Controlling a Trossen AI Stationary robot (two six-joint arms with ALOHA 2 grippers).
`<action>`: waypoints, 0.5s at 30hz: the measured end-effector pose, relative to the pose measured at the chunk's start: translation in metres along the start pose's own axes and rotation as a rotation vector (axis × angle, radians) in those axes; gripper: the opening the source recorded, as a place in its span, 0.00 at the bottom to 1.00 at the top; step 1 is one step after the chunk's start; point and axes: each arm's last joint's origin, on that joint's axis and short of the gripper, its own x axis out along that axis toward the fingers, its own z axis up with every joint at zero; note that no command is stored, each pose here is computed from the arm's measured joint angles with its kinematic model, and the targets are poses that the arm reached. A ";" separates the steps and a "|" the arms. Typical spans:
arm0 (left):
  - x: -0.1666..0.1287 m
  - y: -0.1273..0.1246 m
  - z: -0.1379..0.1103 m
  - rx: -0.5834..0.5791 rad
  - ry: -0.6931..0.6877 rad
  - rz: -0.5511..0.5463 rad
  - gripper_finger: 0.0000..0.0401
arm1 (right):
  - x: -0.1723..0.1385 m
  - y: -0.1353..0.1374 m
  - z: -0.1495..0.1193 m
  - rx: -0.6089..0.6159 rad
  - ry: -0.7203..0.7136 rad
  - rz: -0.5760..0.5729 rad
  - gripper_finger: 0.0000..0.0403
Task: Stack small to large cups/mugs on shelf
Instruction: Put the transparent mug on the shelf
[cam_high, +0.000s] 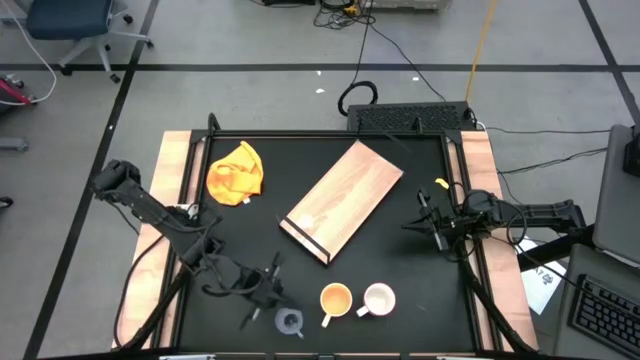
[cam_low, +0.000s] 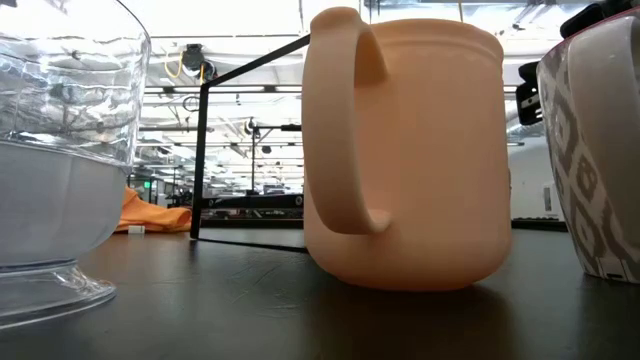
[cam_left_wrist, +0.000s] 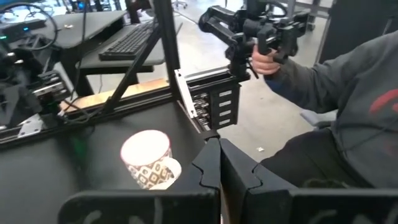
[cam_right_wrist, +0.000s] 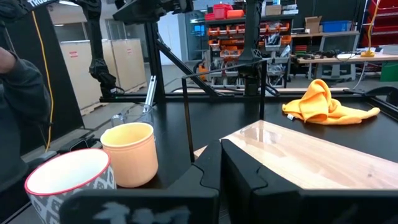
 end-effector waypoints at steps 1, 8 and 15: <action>0.000 0.001 0.000 -0.006 0.002 0.010 0.00 | 0.000 0.000 0.000 0.000 0.000 0.000 0.00; 0.000 0.003 -0.001 -0.074 0.011 0.010 0.00 | 0.000 0.000 0.000 0.000 0.000 0.000 0.00; 0.000 0.012 0.000 -0.218 0.182 0.068 0.00 | 0.000 0.000 0.000 0.000 0.000 0.000 0.00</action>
